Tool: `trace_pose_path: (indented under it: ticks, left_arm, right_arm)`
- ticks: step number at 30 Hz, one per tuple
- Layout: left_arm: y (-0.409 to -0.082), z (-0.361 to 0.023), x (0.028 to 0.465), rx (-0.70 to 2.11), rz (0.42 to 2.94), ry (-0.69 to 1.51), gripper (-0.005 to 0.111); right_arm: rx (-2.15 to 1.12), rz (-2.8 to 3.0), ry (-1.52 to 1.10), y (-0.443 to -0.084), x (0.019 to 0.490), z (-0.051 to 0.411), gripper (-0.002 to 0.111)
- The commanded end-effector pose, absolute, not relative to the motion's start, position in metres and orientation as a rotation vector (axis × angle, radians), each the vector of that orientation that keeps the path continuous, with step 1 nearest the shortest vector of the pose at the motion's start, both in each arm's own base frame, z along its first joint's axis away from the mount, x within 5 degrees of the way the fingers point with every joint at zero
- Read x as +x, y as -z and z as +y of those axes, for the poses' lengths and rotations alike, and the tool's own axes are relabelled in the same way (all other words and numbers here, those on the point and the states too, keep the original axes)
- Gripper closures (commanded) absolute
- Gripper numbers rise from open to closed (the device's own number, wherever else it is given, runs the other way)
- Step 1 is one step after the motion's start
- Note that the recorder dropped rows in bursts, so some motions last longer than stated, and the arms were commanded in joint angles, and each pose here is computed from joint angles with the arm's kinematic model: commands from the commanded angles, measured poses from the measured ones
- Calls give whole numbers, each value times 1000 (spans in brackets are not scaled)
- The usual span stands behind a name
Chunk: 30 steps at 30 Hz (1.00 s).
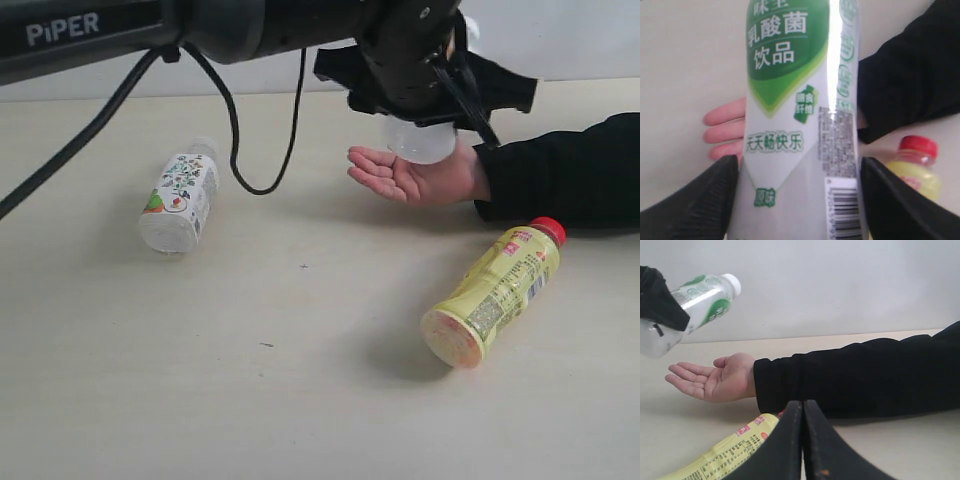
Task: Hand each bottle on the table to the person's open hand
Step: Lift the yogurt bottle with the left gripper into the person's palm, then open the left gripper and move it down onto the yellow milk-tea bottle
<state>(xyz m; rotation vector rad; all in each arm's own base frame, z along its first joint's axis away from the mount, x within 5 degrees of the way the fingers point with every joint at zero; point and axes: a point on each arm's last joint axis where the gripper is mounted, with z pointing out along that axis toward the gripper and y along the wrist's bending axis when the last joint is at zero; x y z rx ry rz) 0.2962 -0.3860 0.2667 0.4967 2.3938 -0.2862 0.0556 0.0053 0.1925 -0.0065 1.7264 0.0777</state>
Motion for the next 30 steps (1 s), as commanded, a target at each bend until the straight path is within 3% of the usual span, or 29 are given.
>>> trace_pose_path:
  ticks: [1, 10, 19, 21, 23, 27, 29, 30]
  left_arm:
    - [-257, -404, 295, 354, 2368, 458, 107]
    - [-205, -410, 309, -36, 2460, 492, 107]
    - [-173, -411, 323, 22, 2431, 429, 104]
    - [-172, -410, 324, -7, 2444, 442, 90]
    - [-171, -408, 325, -62, 2474, 463, 54]
    - [-170, -405, 326, -86, 2491, 446, 14]
    - [-169, -405, 326, -92, 2496, 440, 2]
    - [-169, -405, 325, -87, 2501, 442, 2]
  right_arm:
    - [-8, 1721, -79, -192, 55, 5, 108]
    - [-8, 1721, -79, -192, 55, 5, 108]
    - [-8, 1721, -79, -192, 55, 5, 108]
    - [-8, 1721, -79, -192, 55, 5, 108]
    - [-8, 1721, -79, -192, 55, 5, 108]
    - [-8, 1721, -79, -192, 55, 5, 108]
    - [-8, 1721, -79, -192, 55, 5, 108]
    - [-8, 1721, -79, -192, 55, 5, 108]
